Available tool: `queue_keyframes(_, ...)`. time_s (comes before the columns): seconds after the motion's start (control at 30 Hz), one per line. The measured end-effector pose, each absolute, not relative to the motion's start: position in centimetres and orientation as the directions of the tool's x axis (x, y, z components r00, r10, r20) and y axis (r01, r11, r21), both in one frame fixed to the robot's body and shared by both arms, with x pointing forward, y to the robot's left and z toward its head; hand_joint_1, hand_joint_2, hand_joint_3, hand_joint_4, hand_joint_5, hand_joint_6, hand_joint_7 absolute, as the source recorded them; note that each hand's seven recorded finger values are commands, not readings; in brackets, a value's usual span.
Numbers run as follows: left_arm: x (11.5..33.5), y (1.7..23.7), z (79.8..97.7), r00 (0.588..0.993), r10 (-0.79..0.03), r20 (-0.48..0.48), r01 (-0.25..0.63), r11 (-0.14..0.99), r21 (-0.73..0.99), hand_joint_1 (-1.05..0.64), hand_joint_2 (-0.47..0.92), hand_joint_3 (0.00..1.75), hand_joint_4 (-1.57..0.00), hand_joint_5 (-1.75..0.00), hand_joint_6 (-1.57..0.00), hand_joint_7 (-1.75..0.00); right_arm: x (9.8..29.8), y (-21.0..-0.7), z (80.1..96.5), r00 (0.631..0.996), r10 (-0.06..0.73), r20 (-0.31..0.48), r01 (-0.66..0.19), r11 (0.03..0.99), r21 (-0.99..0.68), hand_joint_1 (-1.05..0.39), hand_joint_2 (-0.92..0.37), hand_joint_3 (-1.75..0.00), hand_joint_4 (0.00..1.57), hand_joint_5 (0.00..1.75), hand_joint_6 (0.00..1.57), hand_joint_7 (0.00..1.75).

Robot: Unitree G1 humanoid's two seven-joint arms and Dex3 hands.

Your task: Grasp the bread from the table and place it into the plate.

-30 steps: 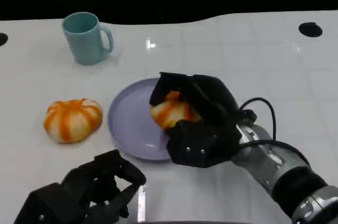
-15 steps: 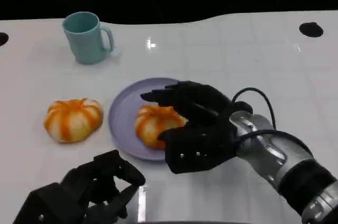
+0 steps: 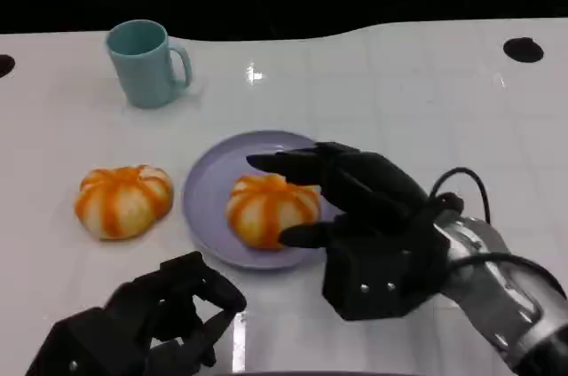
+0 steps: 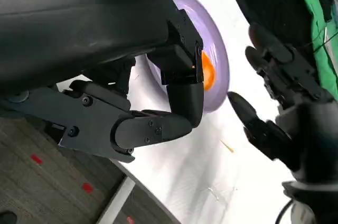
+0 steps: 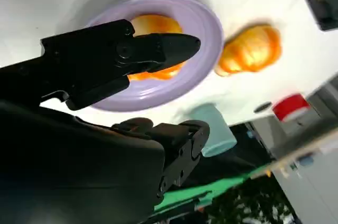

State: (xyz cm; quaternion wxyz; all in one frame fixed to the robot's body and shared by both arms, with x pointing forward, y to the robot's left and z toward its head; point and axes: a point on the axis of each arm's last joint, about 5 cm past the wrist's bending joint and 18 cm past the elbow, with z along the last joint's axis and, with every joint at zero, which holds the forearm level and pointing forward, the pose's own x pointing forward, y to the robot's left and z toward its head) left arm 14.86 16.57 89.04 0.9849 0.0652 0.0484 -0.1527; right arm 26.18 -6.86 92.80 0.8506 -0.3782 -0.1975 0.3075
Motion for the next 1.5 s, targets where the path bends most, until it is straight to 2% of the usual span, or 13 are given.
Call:
queue_keyframes(0.13,14.8,16.5,89.0,0.948,-0.295,-0.117,0.308,0.944,0.115,-0.38,0.92,0.49,-0.69,-1.75,-0.58,-1.39,25.2,-8.4,92.8,0.747,0.648,0.147,-0.355,0.576,-0.736,-0.48,-0.92,-0.26,0.44,0.56,0.53,0.13)
queue_keyframes(0.23,14.8,16.4,89.0,0.948,-0.295,-0.117,0.308,0.945,0.111,-0.39,0.92,0.48,-0.68,-1.75,-0.58,-1.39,24.4,-9.6,92.8,0.756,0.633,0.168,-0.344,0.602,-0.72,-0.46,-0.92,-0.25,0.44,0.72,0.58,0.15)
queue_keyframes(0.33,14.7,16.4,89.1,0.948,-0.294,-0.12,0.306,0.946,0.105,-0.39,0.92,0.47,-0.68,-1.75,-0.58,-1.38,23.3,-11.1,92.5,0.763,0.615,0.199,-0.335,0.639,-0.693,-0.43,-0.92,-0.22,0.46,0.79,0.63,0.17)
queue_keyframes(0.57,14.5,16.3,89.2,0.95,-0.291,-0.117,0.303,0.948,0.102,-0.42,0.92,0.46,-0.67,-1.75,-0.58,-1.37,21.4,-14.2,92.1,0.784,0.589,0.197,-0.341,0.674,-0.656,-0.3,-0.92,-0.15,0.54,0.99,0.74,0.24)
queue_keyframes(0.63,14.5,16.4,89.2,0.95,-0.29,-0.12,0.302,0.948,0.101,-0.43,0.92,0.46,-0.66,-1.75,-0.58,-1.36,20.9,-15.0,92.2,0.795,0.572,0.201,-0.334,0.69,-0.642,-0.26,-0.92,-0.14,0.58,1.13,0.79,0.34)
queue_keyframes(0.73,14.4,16.4,89.2,0.95,-0.288,-0.121,0.301,0.948,0.102,-0.43,0.92,0.46,-0.66,-1.75,-0.59,-1.36,20.2,-16.0,92.0,0.807,0.548,0.219,-0.32,0.718,-0.618,-0.23,-0.9,-0.19,0.62,1.23,0.72,0.68)
queue_keyframes(0.77,14.5,16.4,89.2,0.95,-0.287,-0.121,0.3,0.949,0.102,-0.43,0.92,0.46,-0.66,-1.75,-0.59,-1.36,20.0,-16.2,91.9,0.809,0.545,0.222,-0.317,0.721,-0.617,-0.22,-0.85,-0.29,0.65,1.28,0.72,0.78)
queue_keyframes(0.87,14.5,16.4,89.2,0.95,-0.286,-0.129,0.3,0.949,0.101,-0.43,0.92,0.46,-0.66,-1.75,-0.59,-1.35,19.5,-16.6,91.9,0.815,0.531,0.231,-0.304,0.733,-0.609,-0.18,-0.56,-0.87,0.71,1.34,0.77,0.9)
queue_keyframes(0.93,14.5,16.5,89.2,0.95,-0.284,-0.132,0.298,0.949,0.101,-0.42,0.92,0.46,-0.66,-1.75,-0.59,-1.35,19.2,-17.0,91.9,0.824,0.516,0.236,-0.291,0.741,-0.605,-0.14,-0.47,-1.05,0.75,1.49,0.83,0.94)
queue_keyframes(1.03,14.5,16.5,89.2,0.95,-0.283,-0.131,0.297,0.949,0.101,-0.41,0.92,0.45,-0.65,-1.75,-0.59,-1.34,18.6,-17.2,92.1,0.831,0.502,0.239,-0.282,0.752,-0.596,-0.07,-0.42,-1.19,0.82,1.71,0.87,1.1)
queue_keyframes(1.1,14.5,16.5,89.3,0.95,-0.283,-0.131,0.296,0.95,0.1,-0.41,0.92,0.46,-0.65,-1.75,-0.59,-1.33,18.2,-17.4,92.2,0.838,0.491,0.24,-0.275,0.759,-0.59,-0.03,-0.39,-1.25,0.88,1.74,0.87,1.22)
queue_keyframes(1.23,14.5,16.6,89.3,0.95,-0.284,-0.128,0.297,0.95,0.099,-0.42,0.92,0.46,-0.64,-1.75,-0.59,-1.33,17.3,-17.5,92.3,0.844,0.482,0.234,-0.27,0.76,-0.591,0.05,-0.31,-1.4,0.87,1.74,0.87,1.32)
queue_keyframes(1.5,14.5,16.9,89.4,0.951,-0.282,-0.128,0.295,0.95,0.097,-0.42,0.92,0.46,-0.66,-1.75,-0.6,-1.33,15.6,-17.5,91.9,0.869,0.454,0.194,-0.259,0.754,-0.604,0.01,-0.29,-1.32,0.91,1.74,0.88,1.37)
